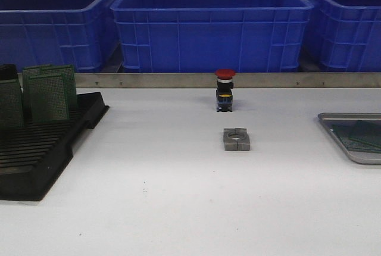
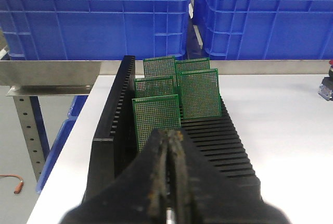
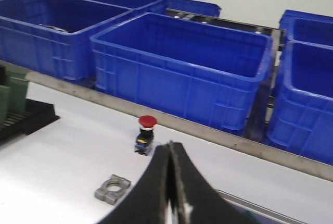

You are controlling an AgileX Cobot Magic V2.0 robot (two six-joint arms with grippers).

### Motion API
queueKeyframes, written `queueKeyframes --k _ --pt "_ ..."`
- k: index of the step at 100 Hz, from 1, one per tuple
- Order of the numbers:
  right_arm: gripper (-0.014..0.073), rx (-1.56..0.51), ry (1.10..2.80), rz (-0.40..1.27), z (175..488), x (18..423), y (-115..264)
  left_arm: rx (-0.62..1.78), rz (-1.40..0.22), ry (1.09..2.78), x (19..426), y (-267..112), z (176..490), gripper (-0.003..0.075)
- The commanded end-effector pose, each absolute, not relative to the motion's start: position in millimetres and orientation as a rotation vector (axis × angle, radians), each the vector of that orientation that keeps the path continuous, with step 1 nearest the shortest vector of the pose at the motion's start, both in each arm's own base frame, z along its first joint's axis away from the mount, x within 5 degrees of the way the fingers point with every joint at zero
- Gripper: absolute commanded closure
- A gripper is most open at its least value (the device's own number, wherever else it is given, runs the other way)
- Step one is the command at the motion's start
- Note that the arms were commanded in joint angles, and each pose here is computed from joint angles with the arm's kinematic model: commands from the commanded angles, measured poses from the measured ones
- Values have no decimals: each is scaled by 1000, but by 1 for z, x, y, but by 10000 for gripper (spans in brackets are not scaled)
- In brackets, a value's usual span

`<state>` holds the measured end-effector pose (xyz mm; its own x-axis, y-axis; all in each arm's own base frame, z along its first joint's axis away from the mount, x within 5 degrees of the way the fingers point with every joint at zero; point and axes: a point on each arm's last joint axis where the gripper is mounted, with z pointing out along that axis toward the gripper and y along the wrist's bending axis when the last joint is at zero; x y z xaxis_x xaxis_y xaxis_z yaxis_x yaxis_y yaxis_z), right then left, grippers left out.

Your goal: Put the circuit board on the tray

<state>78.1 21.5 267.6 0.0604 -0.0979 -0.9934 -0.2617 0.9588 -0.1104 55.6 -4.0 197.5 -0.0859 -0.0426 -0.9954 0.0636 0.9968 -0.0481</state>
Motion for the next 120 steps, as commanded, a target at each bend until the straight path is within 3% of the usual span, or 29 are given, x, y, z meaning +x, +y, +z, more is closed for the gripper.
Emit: queueKeyframes --k 1,23,50,120 --pt "657 -205 1412 49 279 78 13 3 -99 1589 56 -4 190 741" --pt "657 -55 1366 -3 261 68 3 3 -99 1589 56 -4 190 741" --pt "657 47 1417 -43 216 57 -3 3 -99 1589 56 -4 190 741" --pt "657 50 1415 -51 214 53 -3 3 -99 1587 56 -4 190 741"
